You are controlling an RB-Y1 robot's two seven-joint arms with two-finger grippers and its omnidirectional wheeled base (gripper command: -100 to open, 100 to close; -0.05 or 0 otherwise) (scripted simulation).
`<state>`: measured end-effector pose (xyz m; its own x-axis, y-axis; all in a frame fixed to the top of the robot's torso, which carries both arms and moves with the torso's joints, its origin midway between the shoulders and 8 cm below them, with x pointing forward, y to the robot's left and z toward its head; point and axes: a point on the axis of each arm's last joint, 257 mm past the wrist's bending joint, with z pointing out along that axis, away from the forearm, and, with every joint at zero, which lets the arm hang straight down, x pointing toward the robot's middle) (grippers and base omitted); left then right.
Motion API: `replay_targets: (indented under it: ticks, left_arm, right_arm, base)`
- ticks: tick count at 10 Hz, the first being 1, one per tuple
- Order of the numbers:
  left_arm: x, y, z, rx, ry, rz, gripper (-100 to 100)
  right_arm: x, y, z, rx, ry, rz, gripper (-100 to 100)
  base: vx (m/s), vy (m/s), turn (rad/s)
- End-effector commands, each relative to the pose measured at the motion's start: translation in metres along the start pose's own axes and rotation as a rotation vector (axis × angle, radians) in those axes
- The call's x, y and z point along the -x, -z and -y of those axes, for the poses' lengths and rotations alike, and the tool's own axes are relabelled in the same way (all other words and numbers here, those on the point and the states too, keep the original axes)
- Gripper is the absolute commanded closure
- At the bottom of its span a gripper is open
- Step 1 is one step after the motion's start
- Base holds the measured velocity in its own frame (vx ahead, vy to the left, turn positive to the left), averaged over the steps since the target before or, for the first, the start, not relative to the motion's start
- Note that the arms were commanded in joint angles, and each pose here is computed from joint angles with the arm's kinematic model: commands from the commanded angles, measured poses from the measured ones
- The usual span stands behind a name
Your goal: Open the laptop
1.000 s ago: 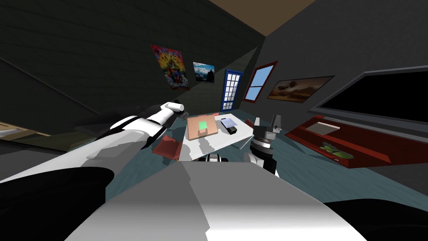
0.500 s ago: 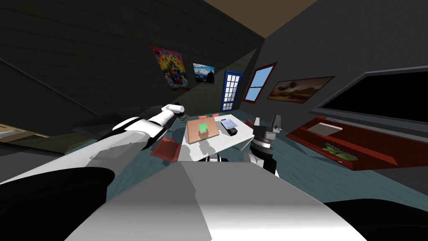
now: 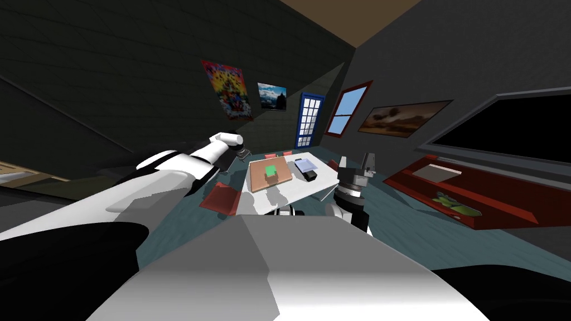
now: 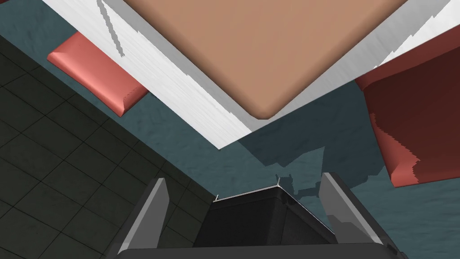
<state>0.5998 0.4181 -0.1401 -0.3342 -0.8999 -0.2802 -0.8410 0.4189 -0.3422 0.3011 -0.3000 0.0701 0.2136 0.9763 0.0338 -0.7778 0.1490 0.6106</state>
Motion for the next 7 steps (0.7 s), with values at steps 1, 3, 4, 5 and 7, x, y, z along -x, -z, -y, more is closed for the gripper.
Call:
replay_targets:
  ticks: [1,3,4,5,7]
  left_arm:
    - [0.0023,0.0079,0.0013,0.0,-0.002,-0.001,-100]
    - [0.0024,0.0087,0.0009,0.002,-0.001,-0.002,0]
    - [0.0024,0.0087,0.0009,0.002,-0.001,-0.002,0]
    - [0.0023,0.0087,0.0009,0.002,-0.001,-0.002,0]
    - [0.0023,0.0087,0.0009,0.002,-0.001,-0.002,0]
  right_arm:
    - [0.0,0.0,0.0,0.0,0.0,0.0,0]
    - [0.0,0.0,0.0,0.0,0.0,0.0,0]
    - [0.0,0.0,0.0,0.0,0.0,0.0,0]
    - [0.0,0.0,0.0,0.0,0.0,0.0,0]
    - [0.0,0.0,0.0,0.0,0.0,0.0,0]
  base:
    - [0.0,0.0,0.0]
    - [0.0,0.0,0.0]
    - [0.0,0.0,0.0]
    - [0.0,0.0,0.0]
    - [0.0,0.0,0.0]
